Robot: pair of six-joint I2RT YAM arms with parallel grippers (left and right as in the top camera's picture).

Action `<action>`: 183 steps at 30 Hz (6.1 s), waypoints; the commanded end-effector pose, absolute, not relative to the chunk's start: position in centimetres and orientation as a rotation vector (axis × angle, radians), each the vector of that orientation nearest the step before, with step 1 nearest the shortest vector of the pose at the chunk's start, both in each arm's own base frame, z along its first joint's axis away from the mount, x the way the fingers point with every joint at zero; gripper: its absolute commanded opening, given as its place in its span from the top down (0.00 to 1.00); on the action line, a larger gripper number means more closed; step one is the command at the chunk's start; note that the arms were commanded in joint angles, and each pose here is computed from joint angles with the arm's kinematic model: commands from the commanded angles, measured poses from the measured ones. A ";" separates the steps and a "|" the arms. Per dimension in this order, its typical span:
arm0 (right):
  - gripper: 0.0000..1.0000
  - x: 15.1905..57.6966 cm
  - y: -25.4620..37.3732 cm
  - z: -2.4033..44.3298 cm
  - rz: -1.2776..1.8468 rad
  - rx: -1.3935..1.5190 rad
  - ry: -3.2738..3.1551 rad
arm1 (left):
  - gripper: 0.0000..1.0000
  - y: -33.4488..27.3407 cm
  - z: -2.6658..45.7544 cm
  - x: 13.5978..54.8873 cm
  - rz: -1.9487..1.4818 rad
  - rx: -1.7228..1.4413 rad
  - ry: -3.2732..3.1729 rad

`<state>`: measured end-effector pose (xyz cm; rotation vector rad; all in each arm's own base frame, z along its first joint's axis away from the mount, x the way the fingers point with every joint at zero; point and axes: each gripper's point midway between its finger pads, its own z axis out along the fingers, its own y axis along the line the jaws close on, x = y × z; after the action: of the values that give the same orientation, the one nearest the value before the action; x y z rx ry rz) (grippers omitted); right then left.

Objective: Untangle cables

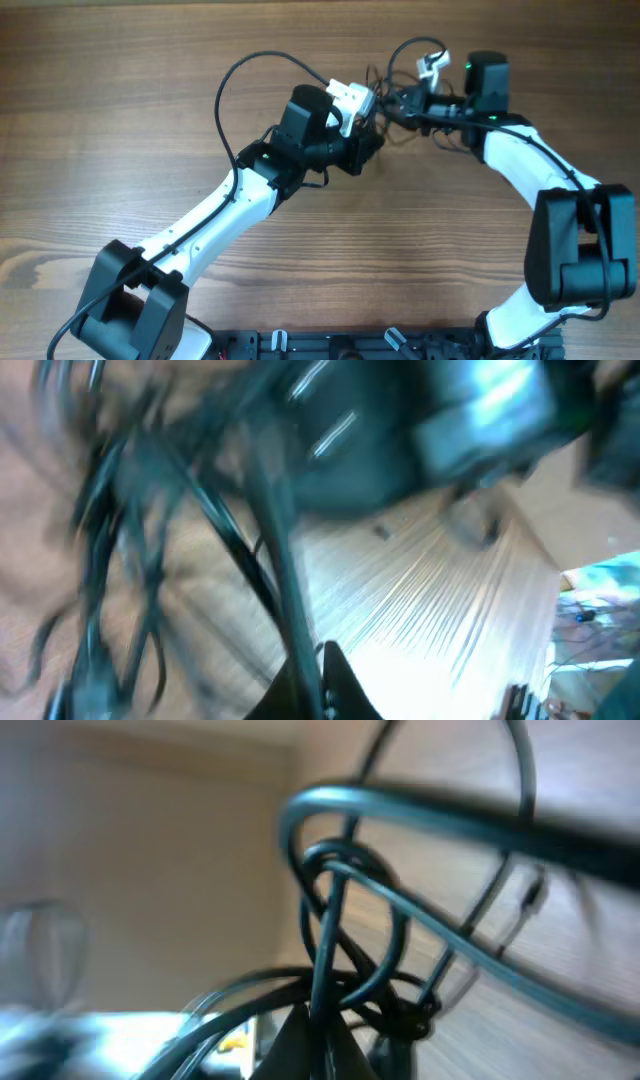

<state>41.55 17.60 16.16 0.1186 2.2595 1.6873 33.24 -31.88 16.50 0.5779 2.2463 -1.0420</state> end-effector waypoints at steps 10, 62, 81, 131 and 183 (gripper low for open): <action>0.96 44.1 -3.3 27.0 1.617 0.242 1.789 | 0.96 -23.7 9.8 32.8 -0.477 0.358 2.593; 0.96 46.7 12.5 18.9 1.660 0.535 2.041 | 0.96 -25.3 8.2 32.4 -0.338 0.221 2.589; 0.00 43.7 -0.7 17.1 1.445 0.248 1.983 | 0.69 -30.8 8.6 35.1 -0.658 0.252 2.445; 0.16 35.6 21.9 13.1 1.495 -0.672 2.115 | 0.96 -28.0 27.5 35.6 -1.268 0.301 1.989; 0.04 38.4 6.6 20.5 1.648 -0.448 1.755 | 0.96 -22.8 23.1 38.7 -1.204 -0.021 2.175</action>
<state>43.18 2.48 13.35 0.1596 2.1216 1.3153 40.66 -19.32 21.76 -0.3963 2.1882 -1.0668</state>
